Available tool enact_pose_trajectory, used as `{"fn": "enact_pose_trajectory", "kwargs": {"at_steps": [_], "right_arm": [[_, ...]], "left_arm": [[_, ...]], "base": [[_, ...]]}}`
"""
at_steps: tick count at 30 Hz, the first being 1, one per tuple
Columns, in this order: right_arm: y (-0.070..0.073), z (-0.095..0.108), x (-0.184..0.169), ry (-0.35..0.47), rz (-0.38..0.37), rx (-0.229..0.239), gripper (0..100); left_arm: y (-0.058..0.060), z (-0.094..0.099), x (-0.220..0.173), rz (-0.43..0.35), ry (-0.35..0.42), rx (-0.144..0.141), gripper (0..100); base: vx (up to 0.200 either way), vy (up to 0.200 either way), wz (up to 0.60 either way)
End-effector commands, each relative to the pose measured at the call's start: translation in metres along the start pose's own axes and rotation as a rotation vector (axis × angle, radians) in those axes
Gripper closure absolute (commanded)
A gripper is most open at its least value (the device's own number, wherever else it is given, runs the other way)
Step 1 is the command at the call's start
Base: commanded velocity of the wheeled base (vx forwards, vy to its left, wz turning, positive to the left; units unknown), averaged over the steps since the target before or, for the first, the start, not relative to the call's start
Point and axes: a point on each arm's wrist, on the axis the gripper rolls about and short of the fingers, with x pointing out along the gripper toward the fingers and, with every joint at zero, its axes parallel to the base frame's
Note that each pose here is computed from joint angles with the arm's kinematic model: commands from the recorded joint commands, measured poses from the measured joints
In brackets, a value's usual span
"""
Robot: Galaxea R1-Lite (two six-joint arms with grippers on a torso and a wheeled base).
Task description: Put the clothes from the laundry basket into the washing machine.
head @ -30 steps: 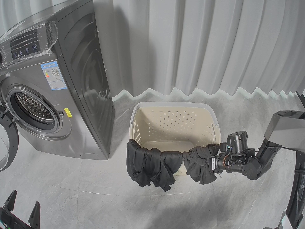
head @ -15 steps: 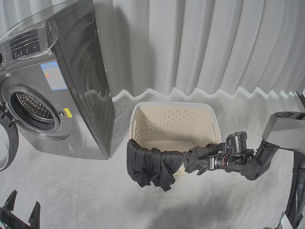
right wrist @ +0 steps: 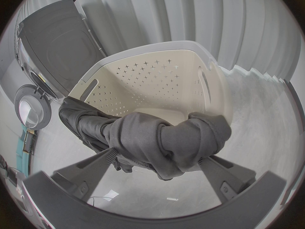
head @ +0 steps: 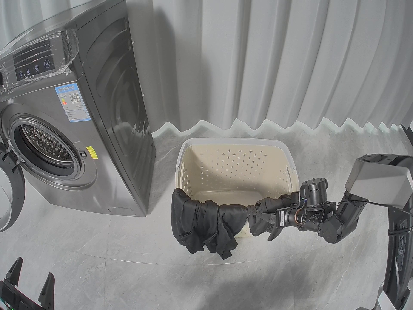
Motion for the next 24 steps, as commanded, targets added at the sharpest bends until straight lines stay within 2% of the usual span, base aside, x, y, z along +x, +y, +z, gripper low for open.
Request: {"fn": "enact_pose_trajectory", "kwargs": {"at_steps": [1, 10, 17, 21, 24], "right_arm": [[0.000, -0.004, 0.002, 0.009, 0.004, -0.001, 100], [0.002, -0.006, -0.005, 0.015, 0.014, -0.004, 100], [0.004, -0.004, -0.013, -0.075, 0.033, -0.013, 100], [0.007, 0.007, -0.031, -0.126, 0.044, -0.016, 100], [0.011, 0.023, -0.050, -0.181, 0.066, -0.022, 100]], "left_arm": [[0.000, -0.005, 0.000, 0.000, -0.002, 0.000, 0], [0.000, -0.005, 0.000, 0.000, -0.002, 0.000, 0], [0.000, -0.005, 0.000, 0.000, -0.002, 0.000, 0], [0.000, -0.005, 0.000, 0.000, -0.002, 0.000, 0], [0.000, -0.005, 0.000, 0.000, -0.002, 0.000, 0]], "base": [[0.000, 0.000, 0.00], [0.000, 0.000, 0.00], [0.000, 0.000, 0.00], [0.000, 0.000, 0.00], [0.000, 0.000, 0.00]]}}
